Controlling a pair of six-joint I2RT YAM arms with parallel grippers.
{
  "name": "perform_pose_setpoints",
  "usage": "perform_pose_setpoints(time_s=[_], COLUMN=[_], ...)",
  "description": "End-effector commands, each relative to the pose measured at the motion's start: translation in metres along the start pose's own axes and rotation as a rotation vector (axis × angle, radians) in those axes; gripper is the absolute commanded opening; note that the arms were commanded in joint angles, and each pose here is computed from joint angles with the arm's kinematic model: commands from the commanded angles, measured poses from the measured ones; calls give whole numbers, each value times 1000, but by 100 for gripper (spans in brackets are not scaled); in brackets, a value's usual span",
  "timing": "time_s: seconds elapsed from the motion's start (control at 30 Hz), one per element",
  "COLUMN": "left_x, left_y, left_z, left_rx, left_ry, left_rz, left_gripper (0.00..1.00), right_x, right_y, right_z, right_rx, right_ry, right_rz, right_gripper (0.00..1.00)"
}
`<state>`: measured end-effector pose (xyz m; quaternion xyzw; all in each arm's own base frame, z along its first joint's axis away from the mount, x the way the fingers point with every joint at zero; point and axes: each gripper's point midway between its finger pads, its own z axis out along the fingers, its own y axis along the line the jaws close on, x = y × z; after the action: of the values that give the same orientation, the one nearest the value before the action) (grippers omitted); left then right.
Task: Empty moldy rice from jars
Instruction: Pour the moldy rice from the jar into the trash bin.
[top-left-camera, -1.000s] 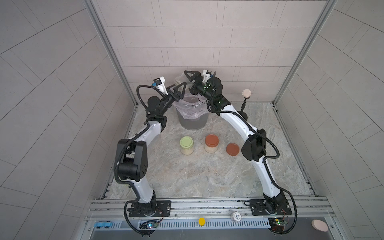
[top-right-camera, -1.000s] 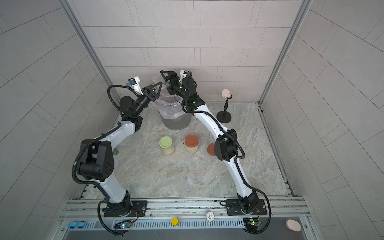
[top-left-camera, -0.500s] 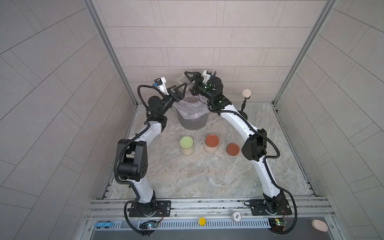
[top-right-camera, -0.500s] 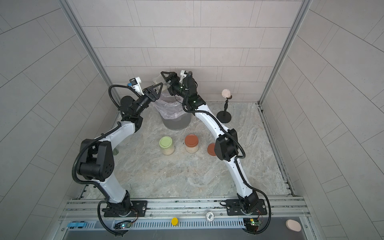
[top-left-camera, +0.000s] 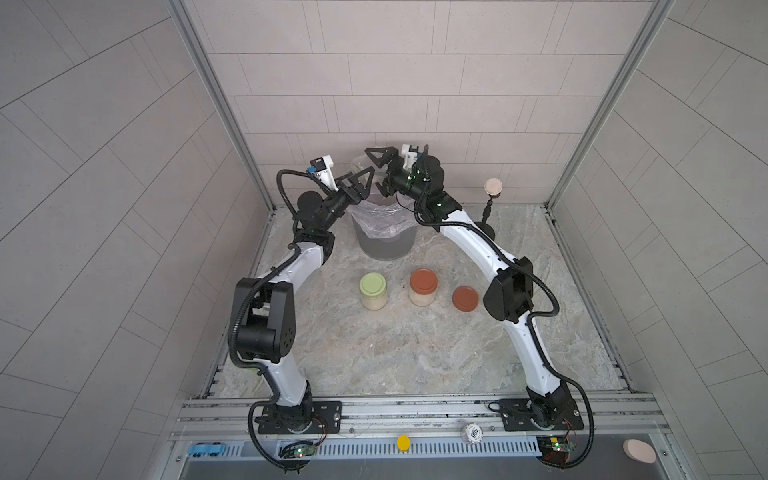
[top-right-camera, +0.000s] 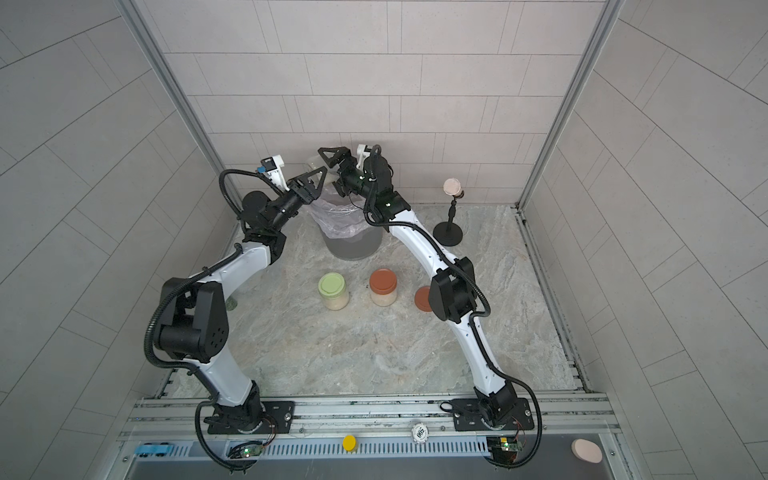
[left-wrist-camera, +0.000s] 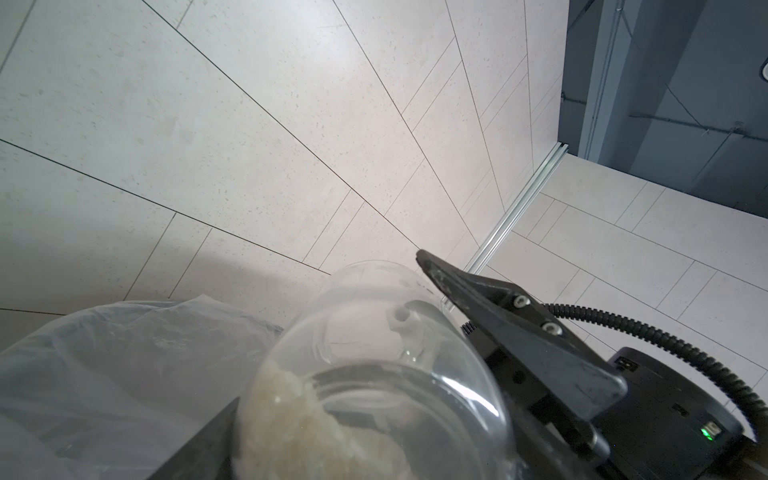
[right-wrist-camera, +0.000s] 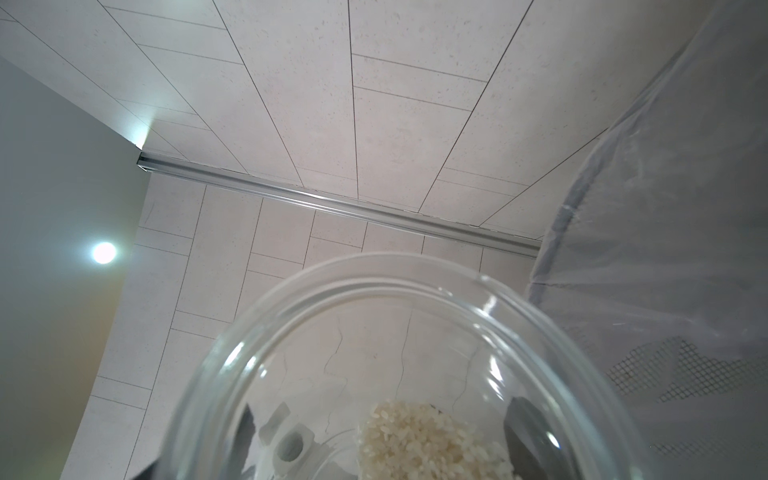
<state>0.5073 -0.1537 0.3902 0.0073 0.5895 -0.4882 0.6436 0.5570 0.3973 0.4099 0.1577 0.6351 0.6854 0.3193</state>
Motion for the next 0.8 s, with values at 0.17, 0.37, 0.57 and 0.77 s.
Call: perform_pose_setpoints(time_s=[0.17, 0.37, 0.57, 0.77], left_x=[-38, -38, -40, -41], left_y=[-41, -39, -41, -39], left_z=[4, 4, 5, 5], left_rx=[88, 65, 58, 42], left_ry=[-92, -76, -75, -73], left_rz=[79, 97, 108, 118], left_gripper=[0, 0, 0, 0], right_x=[3, -3, 1, 0], right_y=[47, 39, 24, 19], right_z=[-25, -40, -45, -49], right_rx=[-39, 18, 77, 87], right_ry=[7, -16, 6, 7], right_rz=[-9, -36, -26, -14], right_gripper=[99, 100, 99, 99])
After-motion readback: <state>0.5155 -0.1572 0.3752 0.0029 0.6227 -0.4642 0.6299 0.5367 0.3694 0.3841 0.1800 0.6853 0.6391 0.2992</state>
